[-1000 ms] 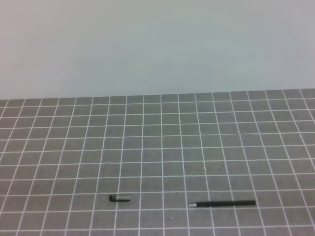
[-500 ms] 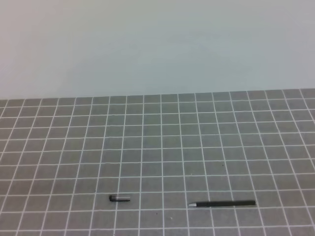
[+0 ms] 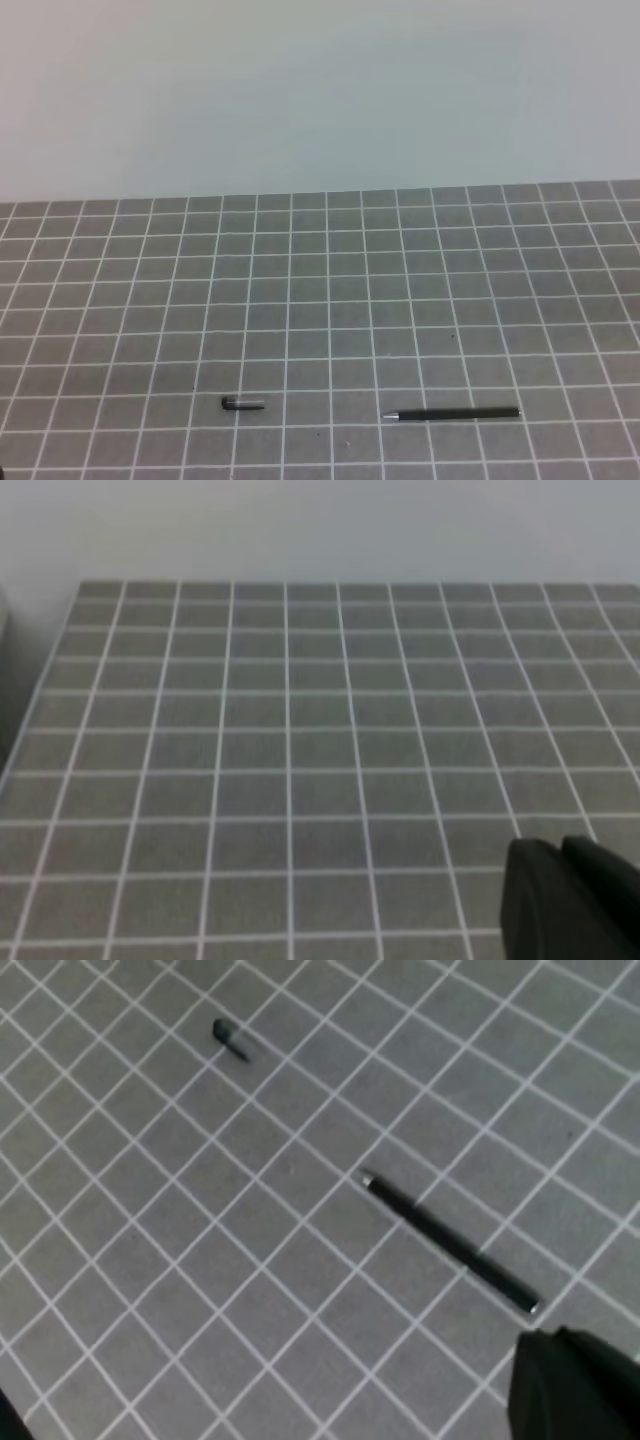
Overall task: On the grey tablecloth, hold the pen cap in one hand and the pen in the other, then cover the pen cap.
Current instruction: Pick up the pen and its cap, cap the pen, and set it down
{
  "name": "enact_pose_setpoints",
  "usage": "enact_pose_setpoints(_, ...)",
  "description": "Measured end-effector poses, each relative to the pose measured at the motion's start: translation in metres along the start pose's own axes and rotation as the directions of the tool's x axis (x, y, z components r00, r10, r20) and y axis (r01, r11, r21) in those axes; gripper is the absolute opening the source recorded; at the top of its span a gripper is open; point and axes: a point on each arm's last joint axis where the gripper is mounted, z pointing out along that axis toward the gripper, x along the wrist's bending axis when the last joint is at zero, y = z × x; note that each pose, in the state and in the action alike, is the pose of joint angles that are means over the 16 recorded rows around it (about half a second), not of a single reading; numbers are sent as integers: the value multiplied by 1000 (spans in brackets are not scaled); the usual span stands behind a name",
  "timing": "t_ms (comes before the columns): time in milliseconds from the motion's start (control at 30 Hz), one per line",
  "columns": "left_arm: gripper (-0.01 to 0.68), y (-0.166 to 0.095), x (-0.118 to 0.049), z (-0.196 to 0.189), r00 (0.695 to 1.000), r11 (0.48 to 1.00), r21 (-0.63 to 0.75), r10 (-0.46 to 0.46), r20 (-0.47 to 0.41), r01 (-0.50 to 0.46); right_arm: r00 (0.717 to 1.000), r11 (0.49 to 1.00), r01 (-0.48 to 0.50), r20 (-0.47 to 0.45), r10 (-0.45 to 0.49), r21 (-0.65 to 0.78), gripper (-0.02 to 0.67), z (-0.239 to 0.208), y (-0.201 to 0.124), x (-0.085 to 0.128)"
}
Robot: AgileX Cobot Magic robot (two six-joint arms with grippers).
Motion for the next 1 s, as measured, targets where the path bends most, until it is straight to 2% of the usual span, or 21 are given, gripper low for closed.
enact_pose_setpoints(233, -3, -3, -1, 0, 1000, 999, 36, -16, 10, 16, 988, 988, 81, -139, -62, 135, 0, 40, 30, -25)
enact_pose_setpoints(433, -3, -6, -2, 0, 1000, 998, 64, -19, 25, 18, 953, 932, 244, -244, -180, 267, 0, 80, 45, -26)
enact_pose_setpoints(600, -3, -7, -4, 0, 999, 997, 83, -15, 42, 11, 893, 829, 415, -342, -293, 375, 0, 117, 49, -16)
enact_pose_setpoints(767, -3, -9, -6, -1, 998, 995, 98, -8, 64, 2, 812, 681, 572, -433, -391, 457, 0, 154, 47, -5)
enact_pose_setpoints(900, -3, -9, -7, -1, 997, 995, 102, -1, 79, -7, 757, 575, 652, -480, -444, 495, 0, 184, 42, 1)
enact_pose_setpoints(1000, -3, -9, -8, -1, 996, 995, 101, 5, 89, -14, 731, 519, 682, -498, -467, 514, 0, 203, 37, 3)
